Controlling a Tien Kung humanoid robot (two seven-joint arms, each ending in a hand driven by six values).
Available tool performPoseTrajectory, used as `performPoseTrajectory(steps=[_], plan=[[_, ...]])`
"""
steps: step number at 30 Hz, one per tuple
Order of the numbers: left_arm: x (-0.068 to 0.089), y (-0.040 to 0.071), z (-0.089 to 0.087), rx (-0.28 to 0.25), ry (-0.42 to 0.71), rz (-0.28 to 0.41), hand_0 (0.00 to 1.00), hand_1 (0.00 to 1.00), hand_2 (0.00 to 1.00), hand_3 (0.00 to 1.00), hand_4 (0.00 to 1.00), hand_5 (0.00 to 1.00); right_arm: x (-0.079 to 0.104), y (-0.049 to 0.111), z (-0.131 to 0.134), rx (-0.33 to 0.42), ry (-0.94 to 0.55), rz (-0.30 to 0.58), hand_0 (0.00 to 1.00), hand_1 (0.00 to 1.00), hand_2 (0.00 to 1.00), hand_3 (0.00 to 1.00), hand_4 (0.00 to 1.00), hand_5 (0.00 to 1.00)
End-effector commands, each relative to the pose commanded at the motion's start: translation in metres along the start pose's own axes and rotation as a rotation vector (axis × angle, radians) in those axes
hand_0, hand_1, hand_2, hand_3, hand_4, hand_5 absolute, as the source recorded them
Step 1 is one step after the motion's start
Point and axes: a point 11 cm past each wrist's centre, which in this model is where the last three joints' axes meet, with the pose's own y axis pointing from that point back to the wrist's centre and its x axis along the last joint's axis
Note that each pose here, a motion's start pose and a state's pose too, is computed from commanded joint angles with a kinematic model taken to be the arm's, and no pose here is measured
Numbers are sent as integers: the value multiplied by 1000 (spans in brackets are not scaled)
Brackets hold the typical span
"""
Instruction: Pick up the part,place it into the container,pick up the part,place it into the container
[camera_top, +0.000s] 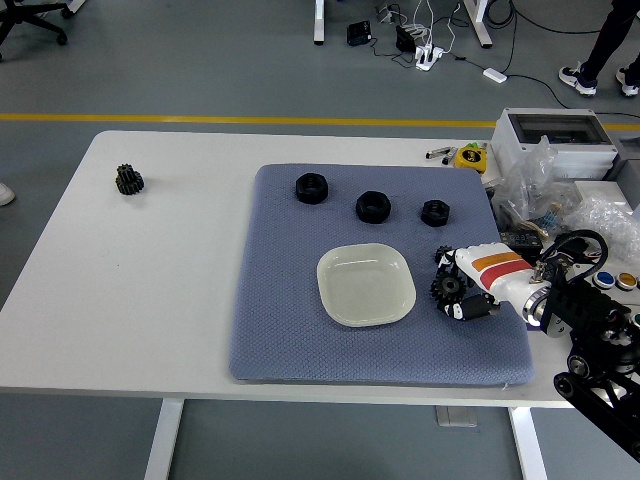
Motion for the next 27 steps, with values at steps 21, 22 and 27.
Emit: performPoseTrajectory(steps=[21, 22, 27], plan=[[0, 0, -2, 8, 2, -5, 667, 636, 637, 591, 644, 592, 43, -8, -110, 281, 86, 86, 230, 385, 440, 462, 670, 225], [0, 0, -2, 9, 3, -6, 667, 636, 637, 591, 644, 592, 39, -10, -115, 292, 88, 70, 230, 385, 440, 462, 670, 225], [-4, 0, -1, 5, 0, -6, 667, 636, 637, 591, 644, 592, 19, -22, -132, 320, 102, -4, 230, 385, 440, 462, 670, 225]])
